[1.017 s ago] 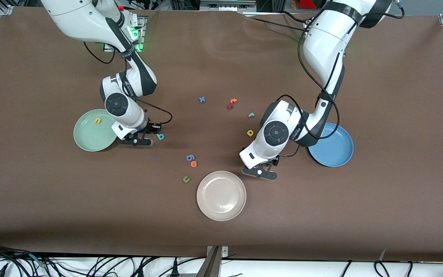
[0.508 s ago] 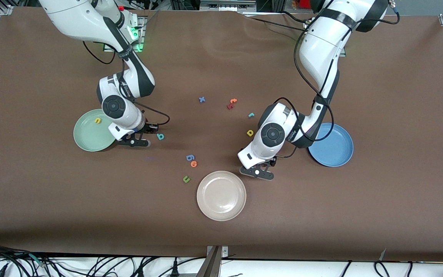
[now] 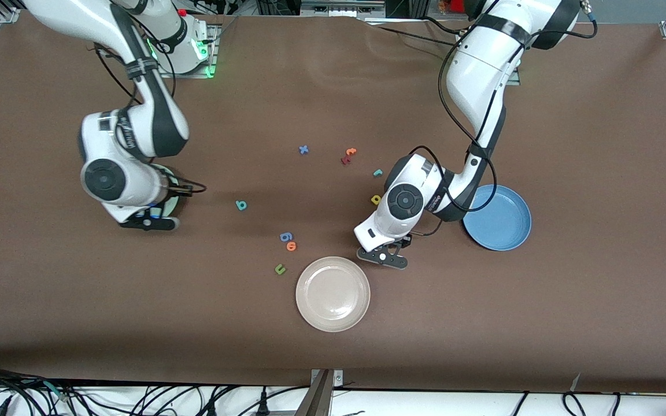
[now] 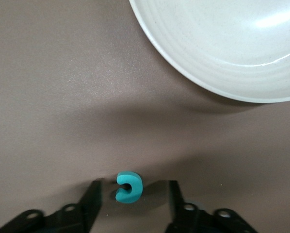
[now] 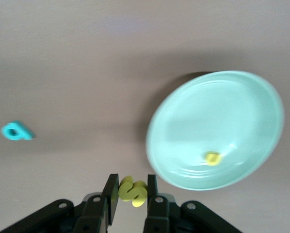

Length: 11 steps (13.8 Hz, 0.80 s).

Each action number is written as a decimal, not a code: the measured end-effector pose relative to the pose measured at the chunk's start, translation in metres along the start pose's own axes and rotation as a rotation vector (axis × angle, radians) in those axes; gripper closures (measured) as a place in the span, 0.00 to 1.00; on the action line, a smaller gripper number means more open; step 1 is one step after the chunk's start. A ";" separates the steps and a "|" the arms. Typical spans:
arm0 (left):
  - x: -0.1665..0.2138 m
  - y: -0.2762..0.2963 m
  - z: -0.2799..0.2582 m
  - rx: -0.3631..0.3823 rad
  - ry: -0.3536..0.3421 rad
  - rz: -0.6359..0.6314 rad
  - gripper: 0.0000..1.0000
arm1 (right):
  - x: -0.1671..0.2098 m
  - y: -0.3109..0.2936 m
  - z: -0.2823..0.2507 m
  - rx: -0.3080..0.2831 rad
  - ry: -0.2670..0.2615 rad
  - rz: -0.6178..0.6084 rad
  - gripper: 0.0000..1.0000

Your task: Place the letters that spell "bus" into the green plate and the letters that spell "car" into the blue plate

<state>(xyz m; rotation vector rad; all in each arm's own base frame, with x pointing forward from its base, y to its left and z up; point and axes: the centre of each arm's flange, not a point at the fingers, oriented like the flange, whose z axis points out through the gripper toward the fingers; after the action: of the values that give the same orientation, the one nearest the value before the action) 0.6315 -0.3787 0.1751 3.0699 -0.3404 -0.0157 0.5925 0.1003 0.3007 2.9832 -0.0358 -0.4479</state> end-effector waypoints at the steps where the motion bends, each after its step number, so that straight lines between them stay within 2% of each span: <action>1: 0.000 0.000 0.000 0.000 0.000 0.000 0.51 | 0.003 0.023 0.001 -0.003 -0.007 -0.018 0.72; 2: 0.000 0.000 0.001 0.001 -0.001 0.000 0.52 | 0.006 0.047 0.004 -0.006 -0.015 -0.036 0.72; 4: 0.000 -0.001 0.001 0.002 0.000 0.000 0.65 | 0.009 0.094 0.019 -0.010 -0.044 -0.062 0.72; 5: 0.000 -0.002 0.001 0.003 0.000 -0.001 0.67 | 0.008 0.115 0.031 -0.006 -0.065 -0.067 0.72; 6: 0.001 -0.002 0.000 0.003 0.001 0.000 0.76 | 0.008 0.135 0.046 0.001 -0.082 -0.075 0.72; 9: 0.001 -0.003 0.000 0.026 0.008 0.023 0.76 | 0.007 0.174 0.099 0.024 -0.095 -0.100 0.72; 11: 0.002 -0.005 0.000 0.033 0.011 0.029 0.76 | 0.004 0.179 0.126 0.036 -0.109 -0.100 0.72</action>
<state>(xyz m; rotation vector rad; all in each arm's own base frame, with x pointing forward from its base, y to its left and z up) 0.6347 -0.3738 0.1747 3.0962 -0.3882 0.0085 0.5583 -0.0927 0.2032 3.0023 0.0962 -0.6281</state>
